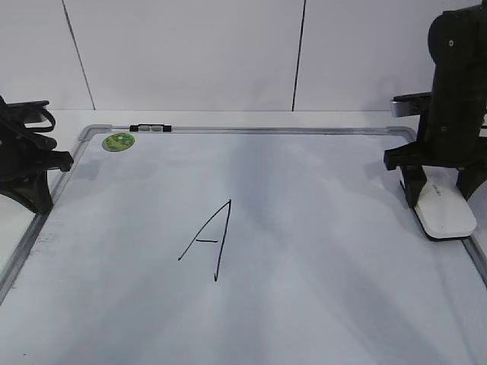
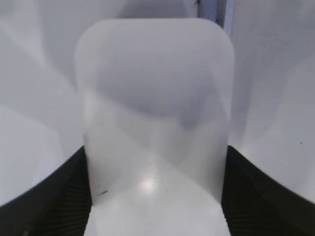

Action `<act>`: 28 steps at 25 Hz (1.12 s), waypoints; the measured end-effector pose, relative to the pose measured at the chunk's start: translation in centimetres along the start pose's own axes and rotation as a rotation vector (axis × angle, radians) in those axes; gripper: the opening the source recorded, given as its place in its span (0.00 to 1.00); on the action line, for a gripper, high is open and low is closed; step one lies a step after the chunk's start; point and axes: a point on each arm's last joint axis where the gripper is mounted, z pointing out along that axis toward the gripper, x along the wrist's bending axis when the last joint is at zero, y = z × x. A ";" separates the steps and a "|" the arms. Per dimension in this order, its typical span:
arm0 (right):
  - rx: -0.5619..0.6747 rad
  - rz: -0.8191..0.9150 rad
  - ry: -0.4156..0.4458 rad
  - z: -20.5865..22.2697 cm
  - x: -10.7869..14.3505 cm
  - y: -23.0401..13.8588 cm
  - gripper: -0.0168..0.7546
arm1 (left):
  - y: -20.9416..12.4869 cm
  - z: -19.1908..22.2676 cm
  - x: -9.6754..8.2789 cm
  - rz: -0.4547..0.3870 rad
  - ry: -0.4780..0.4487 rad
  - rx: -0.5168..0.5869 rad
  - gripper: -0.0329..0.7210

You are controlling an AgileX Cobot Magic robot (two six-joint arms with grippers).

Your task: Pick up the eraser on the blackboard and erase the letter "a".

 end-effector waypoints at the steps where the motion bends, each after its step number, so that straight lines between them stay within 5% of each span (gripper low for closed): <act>1: 0.000 0.000 0.000 0.0 0.0 0.0 0.75 | 0.0 0.0 0.0 0.000 0.000 0.000 0.09; 28: 0.005 0.060 0.031 0.0 0.3 0.0 0.75 | 0.0 0.0 0.0 -0.005 -0.004 -0.003 0.09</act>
